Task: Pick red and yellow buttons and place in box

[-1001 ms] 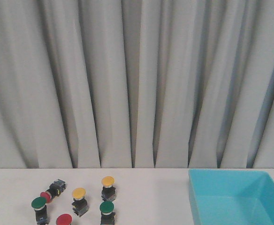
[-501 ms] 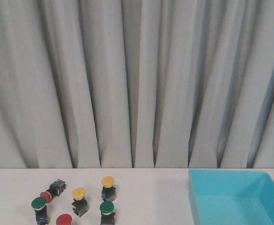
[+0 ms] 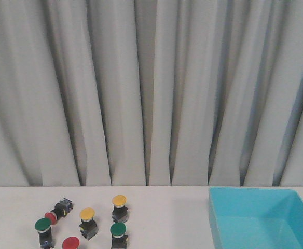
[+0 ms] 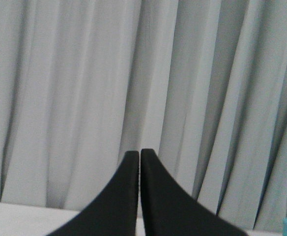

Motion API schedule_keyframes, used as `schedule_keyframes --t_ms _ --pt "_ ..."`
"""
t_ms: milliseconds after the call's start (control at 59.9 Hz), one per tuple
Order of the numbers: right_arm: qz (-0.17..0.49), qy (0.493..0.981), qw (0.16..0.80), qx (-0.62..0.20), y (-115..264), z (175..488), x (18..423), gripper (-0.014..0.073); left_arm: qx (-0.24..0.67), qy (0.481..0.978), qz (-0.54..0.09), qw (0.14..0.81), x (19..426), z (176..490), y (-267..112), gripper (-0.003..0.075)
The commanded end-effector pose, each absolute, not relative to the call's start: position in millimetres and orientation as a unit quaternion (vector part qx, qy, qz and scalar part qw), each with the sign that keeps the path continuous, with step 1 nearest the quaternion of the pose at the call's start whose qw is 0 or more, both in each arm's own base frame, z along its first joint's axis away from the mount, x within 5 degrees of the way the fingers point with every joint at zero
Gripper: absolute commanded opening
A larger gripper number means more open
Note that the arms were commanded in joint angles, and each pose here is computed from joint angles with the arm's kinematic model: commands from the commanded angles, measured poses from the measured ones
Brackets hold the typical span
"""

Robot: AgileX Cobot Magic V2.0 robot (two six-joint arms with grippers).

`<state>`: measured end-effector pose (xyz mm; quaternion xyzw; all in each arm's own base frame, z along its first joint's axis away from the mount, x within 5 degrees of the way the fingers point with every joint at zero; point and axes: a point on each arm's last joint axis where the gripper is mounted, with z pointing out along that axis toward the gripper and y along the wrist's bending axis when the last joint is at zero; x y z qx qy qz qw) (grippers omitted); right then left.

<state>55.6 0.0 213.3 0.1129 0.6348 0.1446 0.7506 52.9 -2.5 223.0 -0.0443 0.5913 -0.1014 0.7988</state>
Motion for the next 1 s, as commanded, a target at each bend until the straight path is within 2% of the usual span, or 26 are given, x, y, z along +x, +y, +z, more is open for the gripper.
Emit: schedule_keyframes --t_ms 0,167,300,400,517,567,684,834,984 --pt "0.183 0.578 0.779 0.161 -4.7 219.5 52.3 -0.0004 -0.075 0.528 -0.152 0.832 47.6 236.7 -1.4 -0.0006" --pt "0.187 0.566 0.786 0.161 -4.8 229.2 50.2 0.0003 -0.101 0.503 -0.202 0.834 44.3 248.0 -1.2 0.0004" --pt "0.155 0.549 0.813 0.115 -2.7 254.1 44.1 0.0067 -0.1 0.484 -0.21 0.844 39.1 266.0 -1.0 0.0032" --pt "0.139 0.545 0.822 0.093 -1.4 271.7 40.4 0.0168 -0.098 0.479 -0.211 0.847 34.3 281.7 -0.8 0.0078" --pt "0.15 0.556 0.811 0.098 -0.6 281.6 39.5 0.0335 -0.098 0.479 -0.212 0.846 30.2 293.4 -0.8 0.0159" --pt "0.165 0.56 0.804 0.11 -0.7 281.8 40.2 0.0417 -0.097 0.475 -0.213 0.848 29.0 296.3 -0.7 0.0209" --pt "0.234 0.543 0.789 0.167 -2.2 282.5 40.0 0.0535 -0.098 0.462 -0.219 0.854 27.2 299.3 -0.5 0.0324" --pt "0.28 0.511 0.785 0.212 -5.6 285.5 38.7 0.0558 -0.115 0.436 -0.26 0.854 24.7 302.9 -0.1 0.0419" --pt "0.25 0.557 0.775 0.167 0.4 292.8 35.9 0.0549 -0.126 0.449 -0.277 0.84 22.5 309.9 -0.5 0.043"
